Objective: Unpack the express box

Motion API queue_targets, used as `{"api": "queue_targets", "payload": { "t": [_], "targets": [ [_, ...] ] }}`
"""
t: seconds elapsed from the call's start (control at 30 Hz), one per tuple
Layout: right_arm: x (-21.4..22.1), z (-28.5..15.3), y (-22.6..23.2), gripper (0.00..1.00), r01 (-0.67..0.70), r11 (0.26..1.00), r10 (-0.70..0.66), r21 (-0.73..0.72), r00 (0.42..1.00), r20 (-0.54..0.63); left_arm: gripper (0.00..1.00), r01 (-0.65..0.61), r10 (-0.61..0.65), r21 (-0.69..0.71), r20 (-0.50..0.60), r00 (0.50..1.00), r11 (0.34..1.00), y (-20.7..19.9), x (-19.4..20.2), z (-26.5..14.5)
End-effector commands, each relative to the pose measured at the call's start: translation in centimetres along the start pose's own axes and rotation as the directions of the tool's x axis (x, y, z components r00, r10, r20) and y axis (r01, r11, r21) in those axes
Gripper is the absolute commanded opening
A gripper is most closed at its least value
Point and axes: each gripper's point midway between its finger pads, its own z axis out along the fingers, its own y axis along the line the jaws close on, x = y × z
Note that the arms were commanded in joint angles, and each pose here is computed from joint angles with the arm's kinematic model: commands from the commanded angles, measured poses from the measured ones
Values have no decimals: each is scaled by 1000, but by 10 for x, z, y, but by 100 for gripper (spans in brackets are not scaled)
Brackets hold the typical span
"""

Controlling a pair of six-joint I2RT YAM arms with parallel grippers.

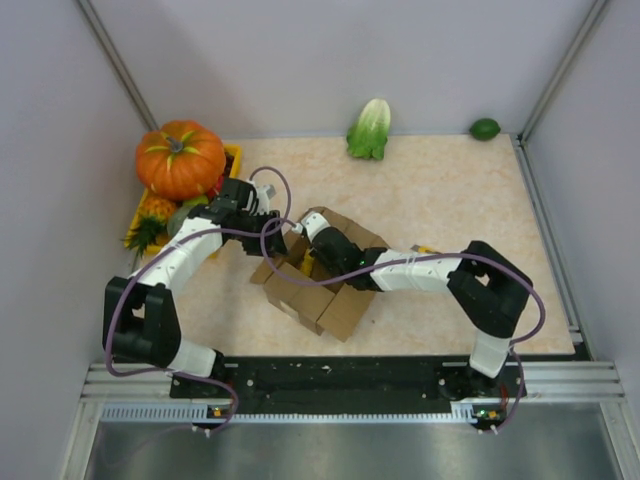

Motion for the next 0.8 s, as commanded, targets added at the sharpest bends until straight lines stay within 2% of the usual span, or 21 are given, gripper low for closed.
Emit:
{"api": "queue_targets", "payload": {
  "t": [0.0, 0.2, 0.77],
  "targets": [
    [-19, 4, -6, 21, 4, 997, -9, 74, 997, 76, 49, -5, 5, 13, 13, 1000, 1000, -3, -4, -5],
    [-22, 6, -27, 23, 22, 979, -35, 205, 997, 62, 48, -3, 3, 34, 11, 1000, 999, -7, -6, -5],
    [-73, -36, -61, 26, -16, 952, -40, 307, 984, 176, 49, 2, -3, 59, 19, 1000, 998, -12, -12, -3]
  ]
}}
